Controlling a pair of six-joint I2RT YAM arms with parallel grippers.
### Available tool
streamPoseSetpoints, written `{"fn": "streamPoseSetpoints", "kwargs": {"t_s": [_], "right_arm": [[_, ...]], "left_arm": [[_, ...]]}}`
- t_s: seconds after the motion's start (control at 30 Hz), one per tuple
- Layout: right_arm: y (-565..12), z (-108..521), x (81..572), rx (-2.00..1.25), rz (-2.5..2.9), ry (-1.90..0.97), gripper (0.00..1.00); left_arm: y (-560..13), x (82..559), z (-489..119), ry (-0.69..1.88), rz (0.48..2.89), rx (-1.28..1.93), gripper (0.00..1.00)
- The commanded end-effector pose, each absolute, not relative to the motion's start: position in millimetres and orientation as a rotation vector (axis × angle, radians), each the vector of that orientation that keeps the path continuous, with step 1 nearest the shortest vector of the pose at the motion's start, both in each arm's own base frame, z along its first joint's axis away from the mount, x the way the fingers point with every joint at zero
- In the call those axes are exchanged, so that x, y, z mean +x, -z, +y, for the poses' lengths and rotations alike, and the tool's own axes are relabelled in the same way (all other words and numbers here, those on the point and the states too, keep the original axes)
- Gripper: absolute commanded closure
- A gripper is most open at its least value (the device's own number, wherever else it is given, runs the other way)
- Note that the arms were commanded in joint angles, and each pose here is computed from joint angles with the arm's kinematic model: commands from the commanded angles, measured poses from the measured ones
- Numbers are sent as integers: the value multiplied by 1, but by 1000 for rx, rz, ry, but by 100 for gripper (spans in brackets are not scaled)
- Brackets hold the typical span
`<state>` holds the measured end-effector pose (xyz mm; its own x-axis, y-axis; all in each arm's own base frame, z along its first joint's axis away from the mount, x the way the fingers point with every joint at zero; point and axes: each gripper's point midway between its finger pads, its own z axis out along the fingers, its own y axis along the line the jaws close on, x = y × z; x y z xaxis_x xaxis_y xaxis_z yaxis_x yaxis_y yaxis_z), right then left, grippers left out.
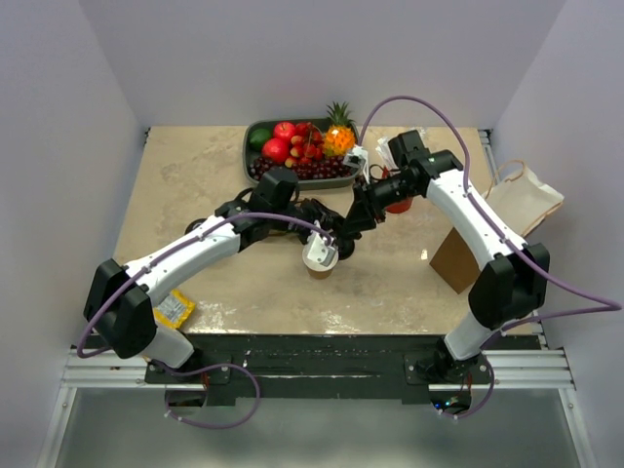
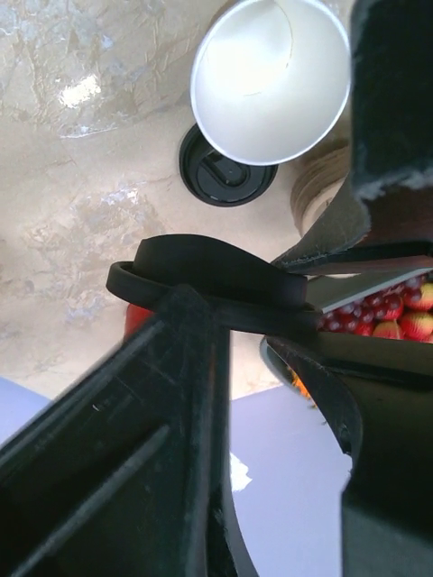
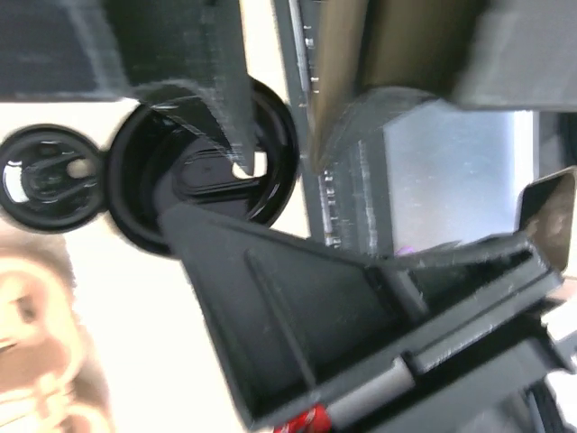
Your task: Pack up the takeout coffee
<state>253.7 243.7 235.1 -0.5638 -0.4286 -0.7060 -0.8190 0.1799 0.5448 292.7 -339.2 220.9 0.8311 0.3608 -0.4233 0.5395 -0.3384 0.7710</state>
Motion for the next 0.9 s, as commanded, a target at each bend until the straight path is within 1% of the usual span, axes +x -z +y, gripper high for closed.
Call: {"fn": "streamPoseSetpoints", "kwargs": {"t_s": [0.0,0.07,0.1,0.2,0.23,0.27,0.3,0.33,0.37,0.4,0.43,0.47,0.5,0.53,0.63,0.67,0.7,0.77,0.87], "right_arm": [[-272,247,289,-1225,1922,-1209,57],[-286,236,307,-1189,1906,-1185,53],[-303,236,320,-1178,1861,-1189,51],[-320,219,340,-1116,1851,-1163,48],[-323,217,344,-1119,1830,-1132,48],[-314,215,342,-1119,1850,-1120,47],[-308,212,343,-1119,1870,-1079,45],[-320,211,347,-1115,1807,-1019,43],[-299,208,345,-1080,1856,-1019,41],[-294,205,348,-1001,1903,-983,40],[-328,204,355,-979,1741,-875,40],[-305,203,353,-915,1789,-887,38],[-308,201,353,-844,1794,-883,36],[-308,200,354,-810,1789,-863,35],[-292,215,345,-813,1814,-944,35],[-278,221,338,-827,1856,-986,26],[-272,225,334,-828,1871,-1002,22],[-257,234,327,-826,1879,-1023,21],[-250,241,318,-822,1885,-1010,21]], "left_arm": [[-225,288,-336,270,797,1907,80],[-227,285,-333,307,873,1872,81],[-228,286,-331,312,904,1853,81],[-230,285,-323,370,1038,1776,82],[-231,286,-318,421,1131,1714,82],[-236,288,-315,451,1174,1677,82],[-233,283,-312,536,1271,1631,82],[-233,288,-304,568,1332,1596,81],[-239,289,-303,602,1369,1566,81],[-232,281,-300,702,1474,1535,80],[-232,285,-293,737,1533,1501,80],[-238,283,-292,777,1554,1485,79],[-227,270,-289,865,1629,1503,78],[-225,265,-287,895,1659,1507,77],[-219,257,-283,999,1752,1474,77],[-218,256,-282,1029,1765,1468,77],[-213,250,-283,1090,1795,1467,76],[-211,248,-284,1145,1819,1470,76],[-196,241,-281,1245,1944,1449,76]]}}
